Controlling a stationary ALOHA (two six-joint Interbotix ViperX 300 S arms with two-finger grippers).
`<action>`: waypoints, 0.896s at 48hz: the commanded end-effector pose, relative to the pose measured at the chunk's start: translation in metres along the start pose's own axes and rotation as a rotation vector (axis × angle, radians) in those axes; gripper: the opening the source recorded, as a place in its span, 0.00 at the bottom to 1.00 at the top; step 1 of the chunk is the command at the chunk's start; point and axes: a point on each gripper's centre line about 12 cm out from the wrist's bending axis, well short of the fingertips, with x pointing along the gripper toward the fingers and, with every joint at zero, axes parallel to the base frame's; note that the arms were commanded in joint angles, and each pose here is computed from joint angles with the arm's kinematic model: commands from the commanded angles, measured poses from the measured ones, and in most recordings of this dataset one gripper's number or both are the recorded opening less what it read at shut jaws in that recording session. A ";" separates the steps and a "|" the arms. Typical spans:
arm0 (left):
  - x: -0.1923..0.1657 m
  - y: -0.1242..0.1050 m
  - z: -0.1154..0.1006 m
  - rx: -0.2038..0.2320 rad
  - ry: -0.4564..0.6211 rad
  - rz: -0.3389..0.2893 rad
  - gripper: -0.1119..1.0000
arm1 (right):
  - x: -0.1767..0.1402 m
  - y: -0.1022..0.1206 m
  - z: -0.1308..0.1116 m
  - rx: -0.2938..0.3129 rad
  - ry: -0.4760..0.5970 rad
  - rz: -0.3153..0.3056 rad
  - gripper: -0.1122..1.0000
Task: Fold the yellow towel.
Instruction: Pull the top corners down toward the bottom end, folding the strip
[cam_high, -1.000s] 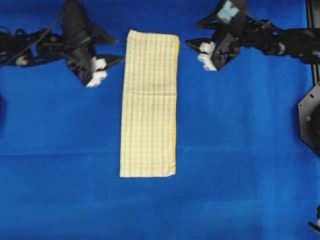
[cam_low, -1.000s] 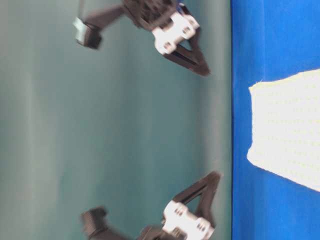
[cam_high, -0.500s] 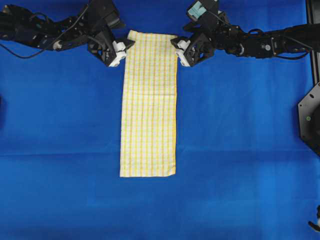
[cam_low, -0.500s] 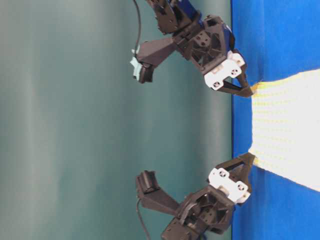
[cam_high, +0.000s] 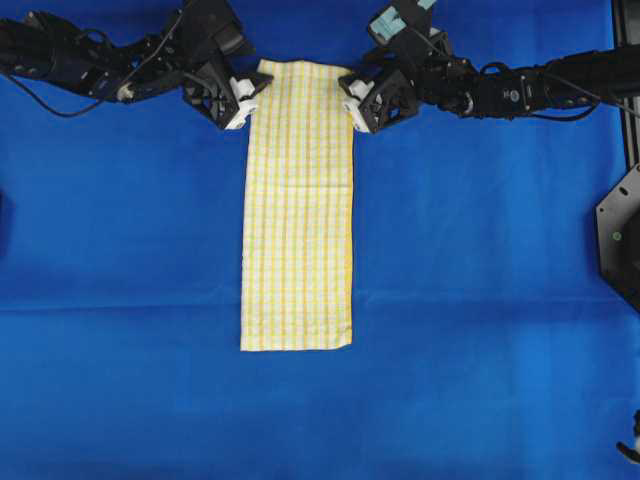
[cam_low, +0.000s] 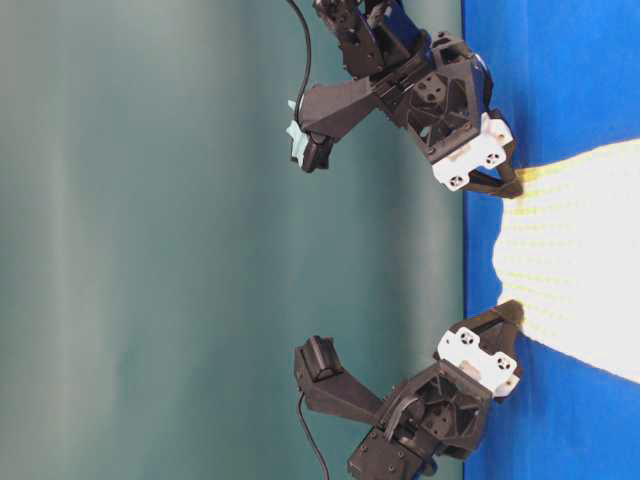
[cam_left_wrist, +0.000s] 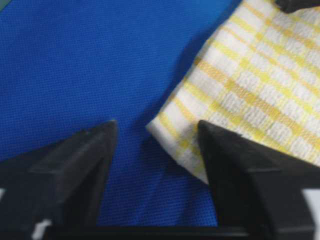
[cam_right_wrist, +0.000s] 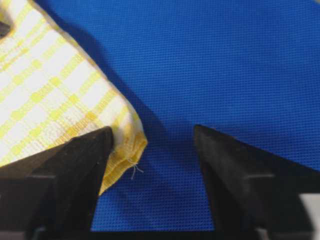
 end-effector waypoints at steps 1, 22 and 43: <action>-0.001 0.000 0.006 -0.001 -0.017 -0.001 0.52 | -0.002 0.006 0.003 0.007 -0.014 0.011 0.64; 0.000 0.001 0.012 0.016 -0.031 0.002 0.14 | -0.003 0.011 0.005 -0.007 -0.031 0.018 0.16; -0.026 0.000 0.047 0.052 -0.100 -0.004 0.14 | -0.034 0.019 0.038 -0.017 -0.135 0.066 0.16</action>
